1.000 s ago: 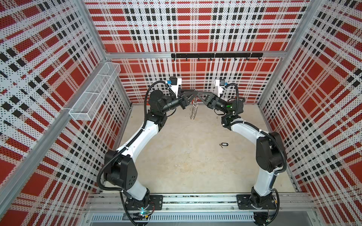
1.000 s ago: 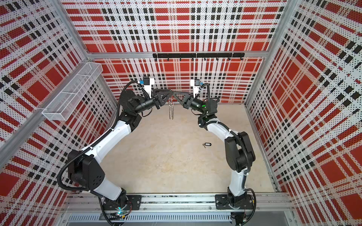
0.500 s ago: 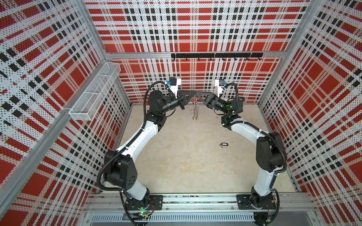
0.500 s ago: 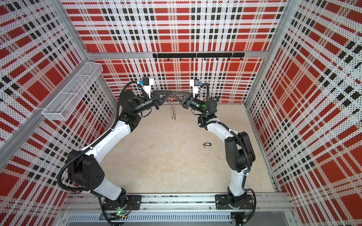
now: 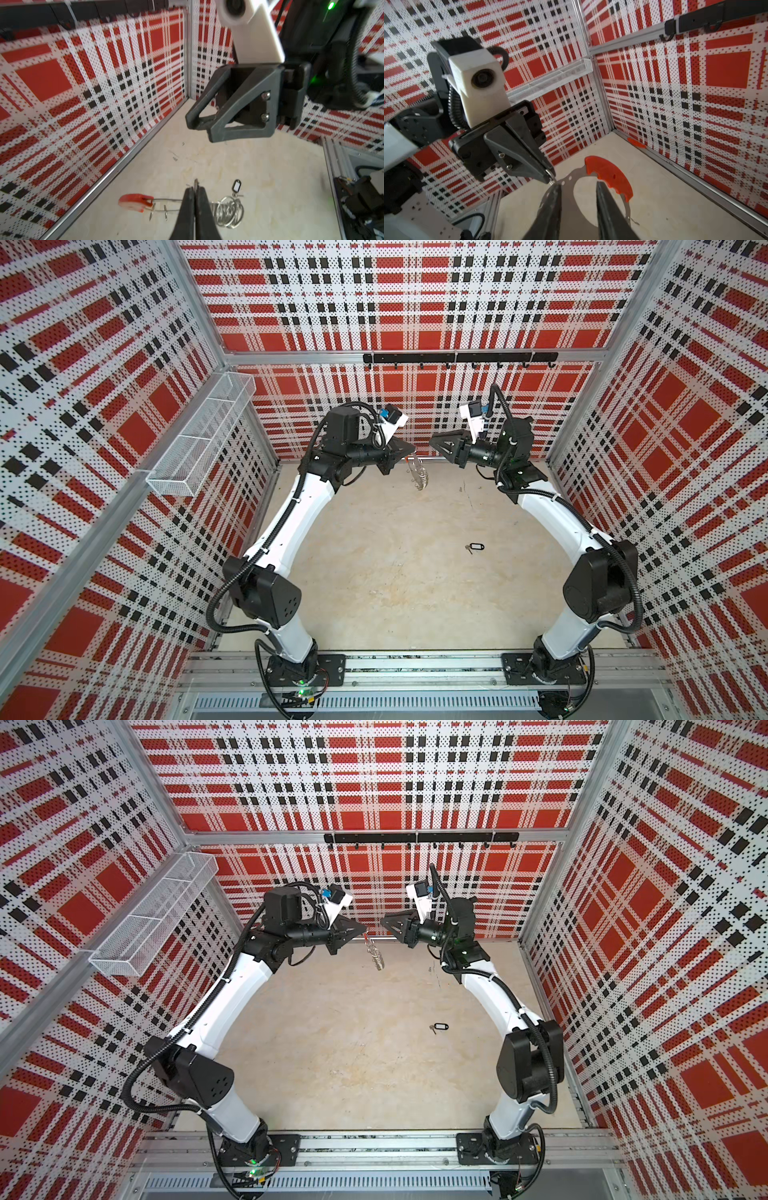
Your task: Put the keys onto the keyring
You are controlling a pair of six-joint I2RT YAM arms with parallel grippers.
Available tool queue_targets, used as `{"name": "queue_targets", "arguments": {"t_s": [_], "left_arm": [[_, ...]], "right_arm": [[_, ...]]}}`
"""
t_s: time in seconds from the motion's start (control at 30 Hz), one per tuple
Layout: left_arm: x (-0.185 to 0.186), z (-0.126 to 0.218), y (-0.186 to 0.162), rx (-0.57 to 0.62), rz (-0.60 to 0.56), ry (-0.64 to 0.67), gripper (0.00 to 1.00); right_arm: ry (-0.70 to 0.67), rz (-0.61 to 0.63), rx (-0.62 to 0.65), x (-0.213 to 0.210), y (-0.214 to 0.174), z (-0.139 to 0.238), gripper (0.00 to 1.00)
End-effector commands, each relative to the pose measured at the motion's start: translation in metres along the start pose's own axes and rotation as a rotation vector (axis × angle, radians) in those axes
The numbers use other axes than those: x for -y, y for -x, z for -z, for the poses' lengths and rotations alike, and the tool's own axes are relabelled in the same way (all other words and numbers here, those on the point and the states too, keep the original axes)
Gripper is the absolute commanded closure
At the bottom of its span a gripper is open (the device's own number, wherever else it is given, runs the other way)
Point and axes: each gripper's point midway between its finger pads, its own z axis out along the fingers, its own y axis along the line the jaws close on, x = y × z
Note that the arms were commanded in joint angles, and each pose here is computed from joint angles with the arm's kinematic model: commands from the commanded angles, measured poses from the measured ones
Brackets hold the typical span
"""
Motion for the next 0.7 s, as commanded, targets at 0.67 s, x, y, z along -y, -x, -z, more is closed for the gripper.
{"name": "queue_targets", "arguments": {"t_s": [0.67], "left_arm": [[0.034, 0.001, -0.028, -0.171, -0.039, -0.140, 1.00]], "right_arm": [[0.079, -0.013, -0.222, -0.023, -0.079, -0.011, 0.81]]}}
